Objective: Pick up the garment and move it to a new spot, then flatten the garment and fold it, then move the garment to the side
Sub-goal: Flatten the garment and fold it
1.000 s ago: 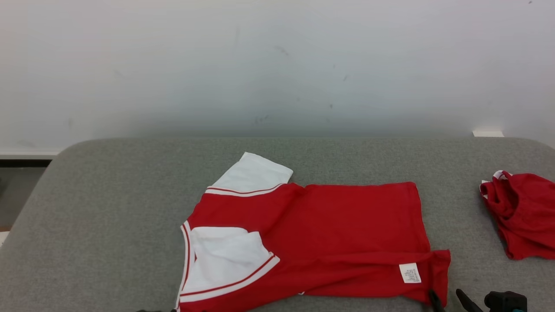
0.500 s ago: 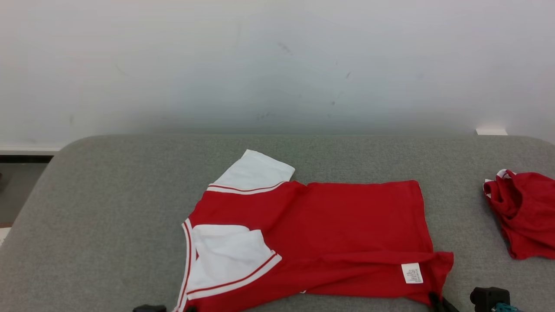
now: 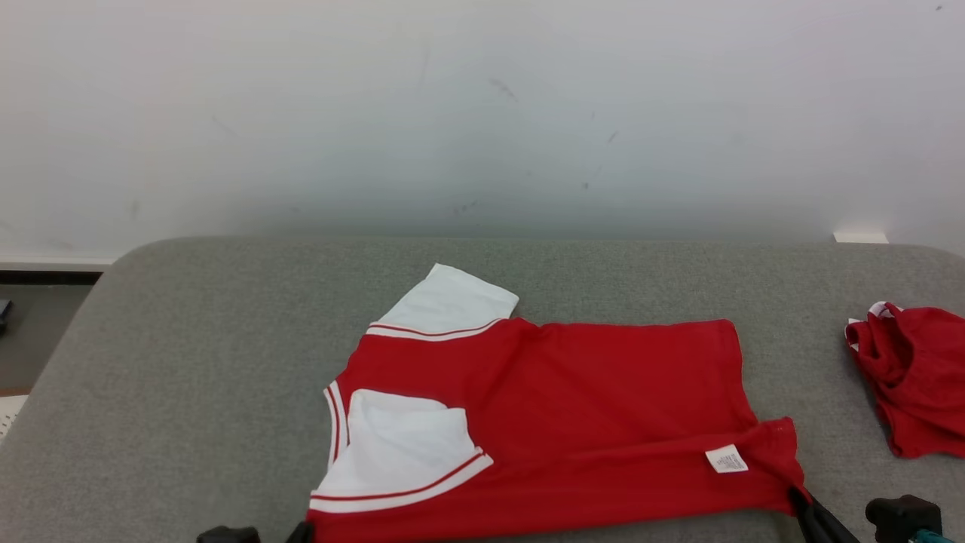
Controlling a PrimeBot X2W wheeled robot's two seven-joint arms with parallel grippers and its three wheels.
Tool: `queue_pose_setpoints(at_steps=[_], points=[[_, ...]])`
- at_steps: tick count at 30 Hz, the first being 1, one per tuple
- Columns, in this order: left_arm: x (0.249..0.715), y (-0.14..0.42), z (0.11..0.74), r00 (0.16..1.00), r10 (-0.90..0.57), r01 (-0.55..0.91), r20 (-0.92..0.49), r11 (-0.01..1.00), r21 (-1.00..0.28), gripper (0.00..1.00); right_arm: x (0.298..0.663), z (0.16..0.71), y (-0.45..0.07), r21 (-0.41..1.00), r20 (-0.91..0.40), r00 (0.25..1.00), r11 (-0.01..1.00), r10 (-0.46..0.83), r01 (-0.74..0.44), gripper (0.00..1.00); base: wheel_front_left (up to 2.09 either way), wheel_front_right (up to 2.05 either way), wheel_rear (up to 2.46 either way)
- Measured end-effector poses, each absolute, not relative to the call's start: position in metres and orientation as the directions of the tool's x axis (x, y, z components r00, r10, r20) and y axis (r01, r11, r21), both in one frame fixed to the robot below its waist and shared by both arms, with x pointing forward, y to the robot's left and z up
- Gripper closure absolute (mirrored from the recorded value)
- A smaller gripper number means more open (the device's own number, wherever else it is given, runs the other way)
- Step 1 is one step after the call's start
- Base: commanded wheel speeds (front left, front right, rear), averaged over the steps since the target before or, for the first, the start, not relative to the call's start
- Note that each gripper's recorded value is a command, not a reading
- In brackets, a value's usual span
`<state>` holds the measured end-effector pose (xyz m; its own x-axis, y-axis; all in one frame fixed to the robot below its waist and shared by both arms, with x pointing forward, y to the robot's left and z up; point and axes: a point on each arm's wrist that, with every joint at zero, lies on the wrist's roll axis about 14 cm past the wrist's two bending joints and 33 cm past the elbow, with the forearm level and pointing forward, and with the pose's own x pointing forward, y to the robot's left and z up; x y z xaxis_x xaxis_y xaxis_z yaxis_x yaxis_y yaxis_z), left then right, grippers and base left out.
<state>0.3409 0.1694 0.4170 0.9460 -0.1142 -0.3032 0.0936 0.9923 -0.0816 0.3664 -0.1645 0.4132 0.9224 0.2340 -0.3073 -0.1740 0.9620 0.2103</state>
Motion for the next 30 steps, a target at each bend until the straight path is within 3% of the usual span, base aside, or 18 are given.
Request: queue_pose_setpoints(at_steps=[5,16,18,19,20,21,22,23,30], points=[[0.329,0.175,0.415,0.943,-0.106,0.088,-0.315,0.994,-0.071,1.0,0.351,0.412,-0.18,0.201,-0.31,0.922,0.964,0.234,-0.177,1.0,0.0,0.0,0.0],[0.306,0.174,0.405,0.91,-0.112,0.09,-0.399,0.993,-0.074,1.0,0.298,0.382,-0.186,0.248,-0.459,0.847,0.954,0.267,-0.166,1.0,0.0,0.0,0.0],[0.302,0.171,0.398,0.896,-0.117,0.09,-0.427,0.993,-0.082,1.0,0.293,0.378,-0.188,0.252,-0.48,0.837,0.955,0.264,-0.157,0.86,0.0,0.0,0.0],[0.3,0.17,0.395,0.891,-0.118,0.091,-0.439,0.992,-0.082,1.0,0.291,0.376,-0.188,0.255,-0.487,0.834,0.955,0.26,-0.149,0.6,0.0,0.0,0.0],[0.299,0.169,0.394,0.888,-0.119,0.091,-0.445,0.992,-0.084,1.0,0.289,0.376,-0.189,0.258,-0.492,0.832,0.956,0.256,-0.142,0.09,0.0,0.0,0.0],[0.299,0.169,0.392,0.885,-0.12,0.09,-0.449,0.992,-0.087,0.82,0.289,0.376,-0.19,0.261,-0.492,0.833,0.956,0.253,-0.136,0.0,0.0,0.0,0.0],[0.299,0.168,0.392,0.884,-0.121,0.09,-0.451,0.992,-0.088,0.18,0.289,0.377,-0.191,0.265,-0.487,0.838,0.956,0.248,-0.129,0.0,0.0,0.0,0.0],[0.299,0.168,0.391,0.884,-0.12,0.09,-0.452,0.992,-0.088,0.0,0.29,0.379,-0.193,0.267,-0.481,0.843,0.956,0.241,-0.121,0.0,0.0,0.0,0.0],[0.311,0.181,0.407,0.911,-0.092,0.078,-0.401,0.996,-0.052,0.0,0.302,0.4,-0.208,0.254,-0.416,0.887,0.962,0.201,-0.099,0.0,0.0,0.0,0.0]])
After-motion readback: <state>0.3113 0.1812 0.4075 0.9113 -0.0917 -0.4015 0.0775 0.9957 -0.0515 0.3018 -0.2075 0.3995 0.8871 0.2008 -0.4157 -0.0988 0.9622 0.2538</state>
